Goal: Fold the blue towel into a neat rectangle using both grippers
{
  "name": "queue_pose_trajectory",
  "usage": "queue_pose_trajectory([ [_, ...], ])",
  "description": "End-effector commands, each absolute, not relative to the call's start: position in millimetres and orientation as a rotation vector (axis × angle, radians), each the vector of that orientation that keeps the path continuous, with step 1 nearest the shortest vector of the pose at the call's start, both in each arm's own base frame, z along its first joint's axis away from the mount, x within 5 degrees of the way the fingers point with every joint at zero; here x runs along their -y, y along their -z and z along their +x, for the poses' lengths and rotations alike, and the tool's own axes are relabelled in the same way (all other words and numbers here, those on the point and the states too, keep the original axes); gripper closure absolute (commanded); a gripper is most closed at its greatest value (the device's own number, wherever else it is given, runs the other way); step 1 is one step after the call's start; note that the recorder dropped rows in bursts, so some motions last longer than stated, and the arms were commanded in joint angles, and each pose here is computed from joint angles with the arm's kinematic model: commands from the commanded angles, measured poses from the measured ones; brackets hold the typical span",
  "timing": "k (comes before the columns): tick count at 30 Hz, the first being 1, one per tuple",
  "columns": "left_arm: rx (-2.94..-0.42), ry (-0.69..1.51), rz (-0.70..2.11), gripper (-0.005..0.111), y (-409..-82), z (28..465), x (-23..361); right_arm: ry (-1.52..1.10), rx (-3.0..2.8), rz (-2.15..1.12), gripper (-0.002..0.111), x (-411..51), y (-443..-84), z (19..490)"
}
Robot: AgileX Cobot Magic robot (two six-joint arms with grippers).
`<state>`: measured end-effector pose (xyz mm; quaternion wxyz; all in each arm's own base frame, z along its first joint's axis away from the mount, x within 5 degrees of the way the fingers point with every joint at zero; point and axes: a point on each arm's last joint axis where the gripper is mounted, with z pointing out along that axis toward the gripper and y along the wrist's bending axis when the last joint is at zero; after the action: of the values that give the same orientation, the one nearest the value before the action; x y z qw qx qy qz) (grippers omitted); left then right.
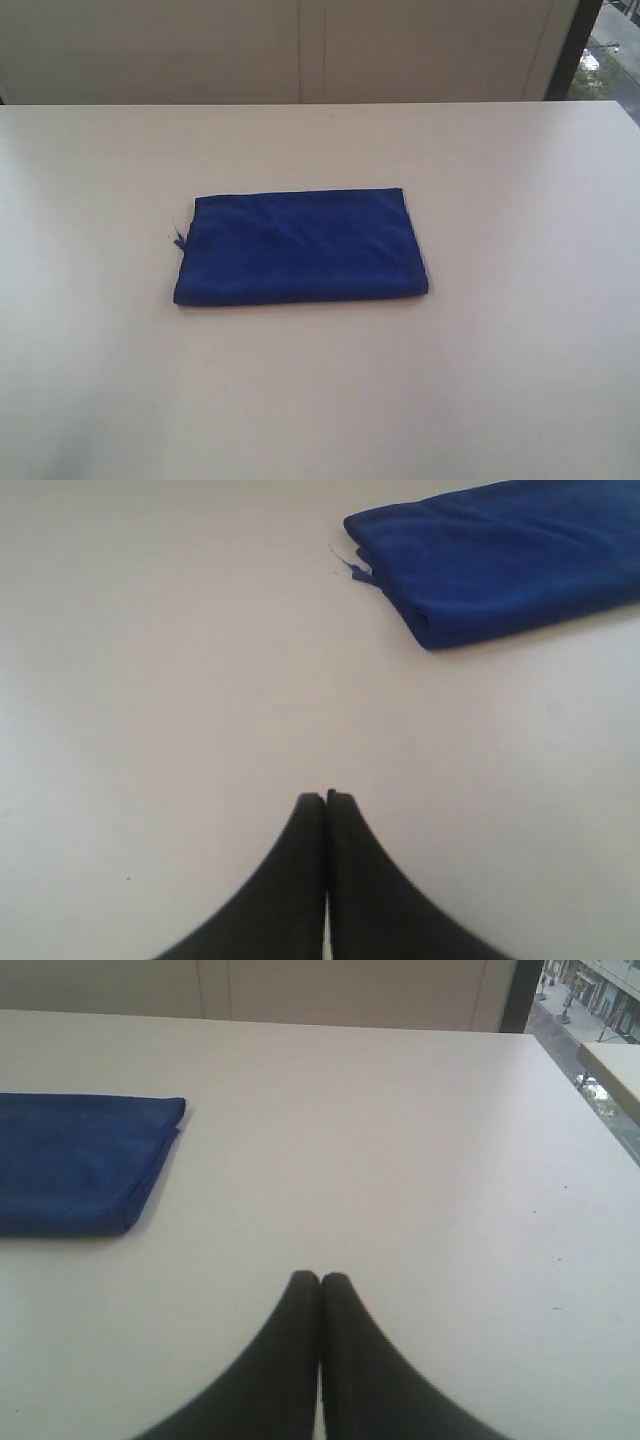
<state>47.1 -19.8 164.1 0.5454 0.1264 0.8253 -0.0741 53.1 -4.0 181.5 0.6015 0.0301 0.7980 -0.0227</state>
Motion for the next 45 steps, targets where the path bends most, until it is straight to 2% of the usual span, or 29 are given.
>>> queue_pose_trajectory([
  [1,-1.958,0.171,0.234,0.107,-163.4,48.1,16.9,0.053,-1.832,0.08,0.108,4.3,-181.6,53.2],
  [13,-1.95,0.115,0.236,0.107,-163.9,49.1,13.5,0.053,-1.832,0.08,0.108,4.3,-181.6,53.2],
  [20,-1.965,0.157,0.127,0.107,-163.5,49.3,11.6,0.053,-1.832,0.08,0.108,4.3,-181.6,53.2],
  [45,-1.964,0.12,0.179,0.107,-163.2,49.2,11.4,0.053,-1.832,0.08,0.108,4.3,-181.6,53.2],
])
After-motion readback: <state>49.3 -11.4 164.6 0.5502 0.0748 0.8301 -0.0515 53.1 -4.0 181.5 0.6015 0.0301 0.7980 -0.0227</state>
